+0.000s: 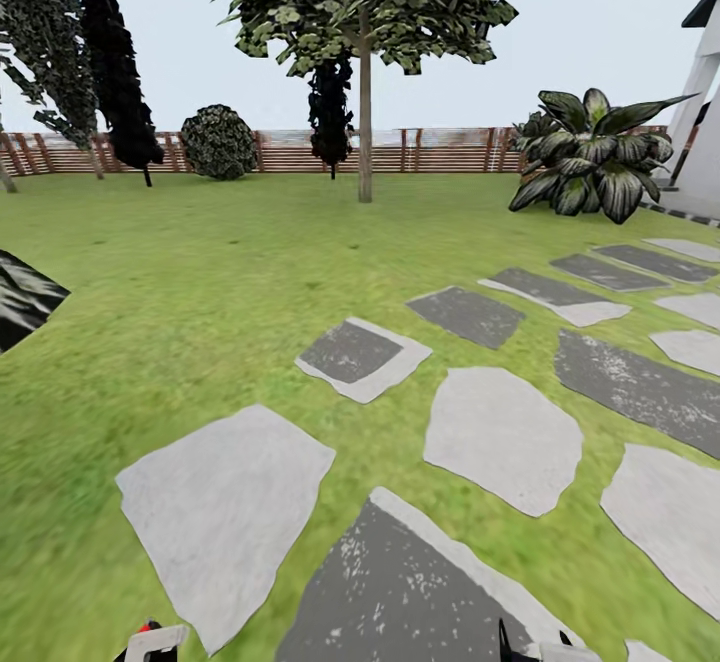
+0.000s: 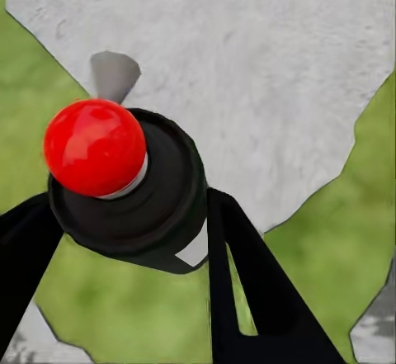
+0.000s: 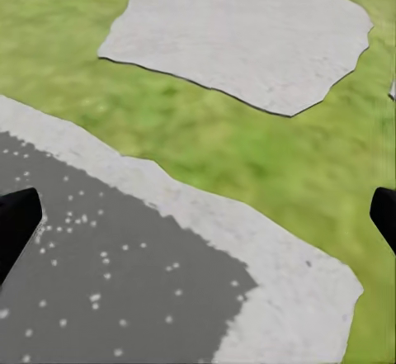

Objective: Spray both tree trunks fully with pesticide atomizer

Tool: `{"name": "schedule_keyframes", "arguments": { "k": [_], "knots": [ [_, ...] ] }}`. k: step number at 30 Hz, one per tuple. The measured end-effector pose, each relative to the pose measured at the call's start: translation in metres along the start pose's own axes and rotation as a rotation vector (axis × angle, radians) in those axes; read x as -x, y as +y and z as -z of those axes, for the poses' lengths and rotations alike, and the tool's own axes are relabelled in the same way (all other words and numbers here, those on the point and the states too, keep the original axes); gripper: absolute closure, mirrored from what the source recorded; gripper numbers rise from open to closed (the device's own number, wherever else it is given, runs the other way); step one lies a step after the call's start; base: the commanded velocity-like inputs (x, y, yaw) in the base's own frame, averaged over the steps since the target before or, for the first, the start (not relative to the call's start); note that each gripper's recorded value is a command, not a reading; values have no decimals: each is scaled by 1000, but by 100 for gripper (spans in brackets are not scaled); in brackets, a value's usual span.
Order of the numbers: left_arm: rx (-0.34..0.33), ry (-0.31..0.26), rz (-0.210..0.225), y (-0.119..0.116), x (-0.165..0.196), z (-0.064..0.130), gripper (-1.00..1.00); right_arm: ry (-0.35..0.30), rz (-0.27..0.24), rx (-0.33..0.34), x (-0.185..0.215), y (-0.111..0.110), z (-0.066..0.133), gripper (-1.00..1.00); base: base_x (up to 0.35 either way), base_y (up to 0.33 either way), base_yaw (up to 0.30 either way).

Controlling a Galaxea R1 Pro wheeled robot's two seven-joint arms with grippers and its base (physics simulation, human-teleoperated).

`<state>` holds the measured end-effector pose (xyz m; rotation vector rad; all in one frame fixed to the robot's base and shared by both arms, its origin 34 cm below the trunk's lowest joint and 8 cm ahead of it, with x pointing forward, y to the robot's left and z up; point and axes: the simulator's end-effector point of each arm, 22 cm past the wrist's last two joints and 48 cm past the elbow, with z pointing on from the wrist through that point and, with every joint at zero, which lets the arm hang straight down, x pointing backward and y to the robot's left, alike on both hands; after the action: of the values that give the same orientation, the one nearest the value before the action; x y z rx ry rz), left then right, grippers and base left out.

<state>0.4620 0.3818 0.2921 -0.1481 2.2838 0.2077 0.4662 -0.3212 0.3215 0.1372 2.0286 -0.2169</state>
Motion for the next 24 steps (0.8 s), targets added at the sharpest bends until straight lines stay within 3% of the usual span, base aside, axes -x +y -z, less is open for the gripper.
{"name": "schedule_keyframes", "arguments": {
  "k": [24],
  "knots": [
    [0,0,0,0,0,0,100,0,0,1,0,0,0,-100,341,0,0]
  ]
}}
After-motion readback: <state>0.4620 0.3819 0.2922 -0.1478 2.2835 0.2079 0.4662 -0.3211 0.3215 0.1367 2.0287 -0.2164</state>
